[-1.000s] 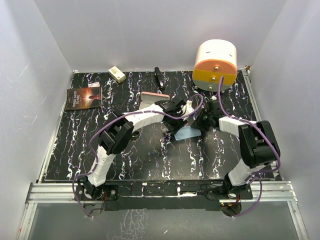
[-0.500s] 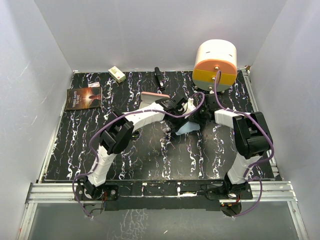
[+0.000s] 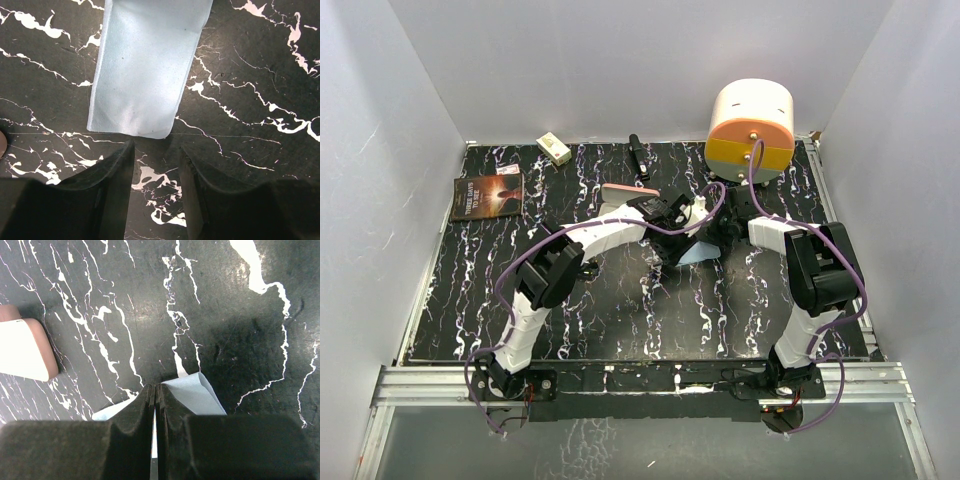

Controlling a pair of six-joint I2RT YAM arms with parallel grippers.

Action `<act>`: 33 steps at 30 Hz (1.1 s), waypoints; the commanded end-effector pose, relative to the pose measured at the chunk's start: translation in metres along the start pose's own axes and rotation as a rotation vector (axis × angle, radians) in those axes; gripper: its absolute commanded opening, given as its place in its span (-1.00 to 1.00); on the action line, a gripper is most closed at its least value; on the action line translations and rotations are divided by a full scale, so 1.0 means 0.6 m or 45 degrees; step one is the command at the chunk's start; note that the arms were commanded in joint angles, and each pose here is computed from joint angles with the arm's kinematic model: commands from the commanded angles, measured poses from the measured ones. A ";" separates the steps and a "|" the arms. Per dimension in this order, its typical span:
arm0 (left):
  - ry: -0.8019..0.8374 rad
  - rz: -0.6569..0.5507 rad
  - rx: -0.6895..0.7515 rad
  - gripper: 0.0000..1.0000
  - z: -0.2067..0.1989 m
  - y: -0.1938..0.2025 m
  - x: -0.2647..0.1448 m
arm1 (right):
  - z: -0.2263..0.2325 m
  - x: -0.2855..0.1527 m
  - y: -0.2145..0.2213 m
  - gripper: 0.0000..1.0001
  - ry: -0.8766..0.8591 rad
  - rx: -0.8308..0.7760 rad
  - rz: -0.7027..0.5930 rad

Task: Organize the sunglasses
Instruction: Adjust the glasses cleaning cloth at the center of the board.

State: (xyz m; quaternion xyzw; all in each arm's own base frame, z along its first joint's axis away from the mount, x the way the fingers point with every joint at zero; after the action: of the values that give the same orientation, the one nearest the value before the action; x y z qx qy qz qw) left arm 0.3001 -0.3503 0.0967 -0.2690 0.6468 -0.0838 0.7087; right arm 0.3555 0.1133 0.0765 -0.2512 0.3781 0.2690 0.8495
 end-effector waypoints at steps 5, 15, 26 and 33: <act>0.003 -0.090 0.002 -0.22 0.002 -0.029 -0.029 | -0.034 0.012 0.000 -0.85 0.123 -0.006 -0.033; -0.033 -0.057 -0.007 -0.22 0.011 -0.023 -0.004 | -0.035 0.017 0.002 -0.85 0.126 -0.009 -0.025; -0.045 -0.049 -0.015 0.00 0.014 -0.028 0.009 | -0.036 0.019 0.002 -0.85 0.122 -0.008 -0.016; -0.046 -0.038 -0.017 0.00 0.012 -0.026 0.015 | -0.034 0.020 0.002 -0.85 0.118 -0.010 -0.015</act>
State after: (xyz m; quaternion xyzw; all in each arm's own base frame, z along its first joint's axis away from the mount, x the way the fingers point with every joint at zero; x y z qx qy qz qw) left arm 0.3098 -0.3608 0.0849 -0.2784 0.6384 -0.0792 0.7132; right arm 0.3555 0.1133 0.0763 -0.2506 0.3781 0.2697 0.8494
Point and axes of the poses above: each gripper's point midway between its finger pads, its own x axis out along the fingers, its own z axis along the line the jaws close on, y = z × x, the point moved 7 cm from there along -x, back along the fingers, and after that the axes turned 14 degrees about x, right-handed, at the moved point
